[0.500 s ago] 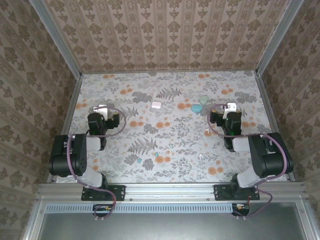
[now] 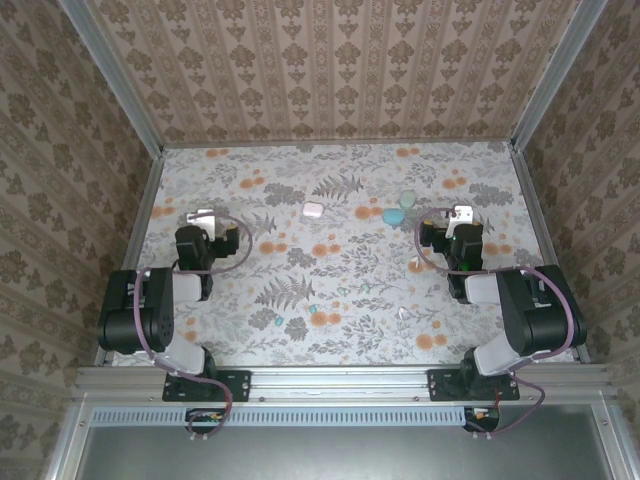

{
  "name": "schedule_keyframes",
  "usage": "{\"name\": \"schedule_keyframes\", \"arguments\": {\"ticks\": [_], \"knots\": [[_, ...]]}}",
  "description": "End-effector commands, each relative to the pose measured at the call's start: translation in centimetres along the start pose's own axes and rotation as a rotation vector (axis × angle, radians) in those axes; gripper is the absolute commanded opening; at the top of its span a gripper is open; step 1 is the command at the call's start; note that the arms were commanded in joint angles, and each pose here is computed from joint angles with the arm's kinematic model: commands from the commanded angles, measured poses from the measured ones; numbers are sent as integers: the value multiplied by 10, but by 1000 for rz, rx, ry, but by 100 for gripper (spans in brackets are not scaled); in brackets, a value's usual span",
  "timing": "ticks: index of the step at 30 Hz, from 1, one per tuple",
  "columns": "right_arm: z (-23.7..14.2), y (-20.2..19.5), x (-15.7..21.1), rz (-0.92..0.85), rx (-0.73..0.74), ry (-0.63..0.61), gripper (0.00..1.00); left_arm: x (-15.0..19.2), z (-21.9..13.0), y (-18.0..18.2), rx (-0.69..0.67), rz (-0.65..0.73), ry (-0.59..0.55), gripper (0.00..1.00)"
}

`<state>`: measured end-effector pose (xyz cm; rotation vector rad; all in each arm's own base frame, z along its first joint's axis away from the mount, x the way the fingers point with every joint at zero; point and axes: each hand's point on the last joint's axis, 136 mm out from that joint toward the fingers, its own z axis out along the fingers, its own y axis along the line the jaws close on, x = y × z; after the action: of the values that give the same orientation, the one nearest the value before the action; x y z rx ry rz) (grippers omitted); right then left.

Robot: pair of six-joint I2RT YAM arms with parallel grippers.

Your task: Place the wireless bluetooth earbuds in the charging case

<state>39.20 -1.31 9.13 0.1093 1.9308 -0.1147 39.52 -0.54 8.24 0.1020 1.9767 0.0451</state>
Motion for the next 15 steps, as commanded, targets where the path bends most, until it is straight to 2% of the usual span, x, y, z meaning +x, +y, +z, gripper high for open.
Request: {"name": "schedule_keyframes", "arguments": {"ticks": [1,15], "knots": [[3,2,-8,13,-14,-15,100,-11,0,0,11,4,-36,100],[0,14,-10,-25,-79,-25,100,-13,-3,-6,40,23,-50,100]]}}
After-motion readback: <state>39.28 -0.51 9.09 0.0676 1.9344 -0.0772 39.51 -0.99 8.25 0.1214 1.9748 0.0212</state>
